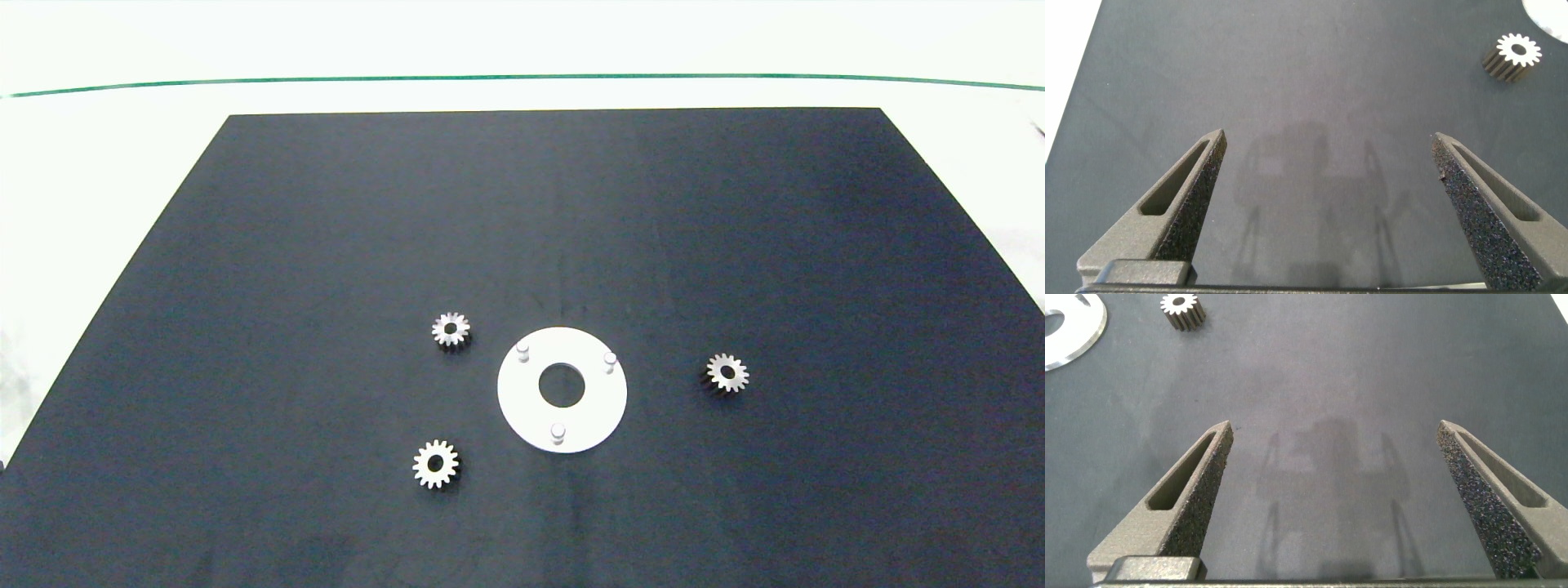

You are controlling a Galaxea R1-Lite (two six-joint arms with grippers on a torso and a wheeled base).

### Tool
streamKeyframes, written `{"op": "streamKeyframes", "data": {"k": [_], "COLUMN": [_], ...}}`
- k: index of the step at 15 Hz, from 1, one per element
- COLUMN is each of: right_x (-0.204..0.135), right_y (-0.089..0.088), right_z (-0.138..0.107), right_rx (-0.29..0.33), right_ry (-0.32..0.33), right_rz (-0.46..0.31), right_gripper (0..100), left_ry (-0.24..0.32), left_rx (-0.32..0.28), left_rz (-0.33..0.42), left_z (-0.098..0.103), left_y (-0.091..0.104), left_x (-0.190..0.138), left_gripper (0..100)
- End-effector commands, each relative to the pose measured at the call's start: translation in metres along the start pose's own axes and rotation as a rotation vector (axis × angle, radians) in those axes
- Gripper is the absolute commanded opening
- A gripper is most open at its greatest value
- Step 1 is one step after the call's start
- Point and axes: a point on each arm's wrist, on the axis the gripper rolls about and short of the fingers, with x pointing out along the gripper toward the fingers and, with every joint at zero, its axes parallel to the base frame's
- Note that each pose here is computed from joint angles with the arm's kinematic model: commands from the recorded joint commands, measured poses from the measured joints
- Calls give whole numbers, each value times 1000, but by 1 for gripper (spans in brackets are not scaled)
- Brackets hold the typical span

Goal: Install three planetary gears onto the carrier pins

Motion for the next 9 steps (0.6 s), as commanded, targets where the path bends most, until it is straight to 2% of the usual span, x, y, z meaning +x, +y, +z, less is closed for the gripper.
{"op": "streamKeyframes", "data": {"k": [1, 9], "right_x": [0, 0], "right_y": [0, 0], "right_z": [0, 0], "right_rx": [0, -3], "right_ry": [1, 1], "right_rz": [0, 3], "right_gripper": [100, 100], "left_ry": [1, 0], "left_rx": [0, 0], "left_rz": [1, -2], "left_z": [0, 0], "left_y": [0, 0], "left_x": [0, 0], "left_gripper": [100, 100]}}
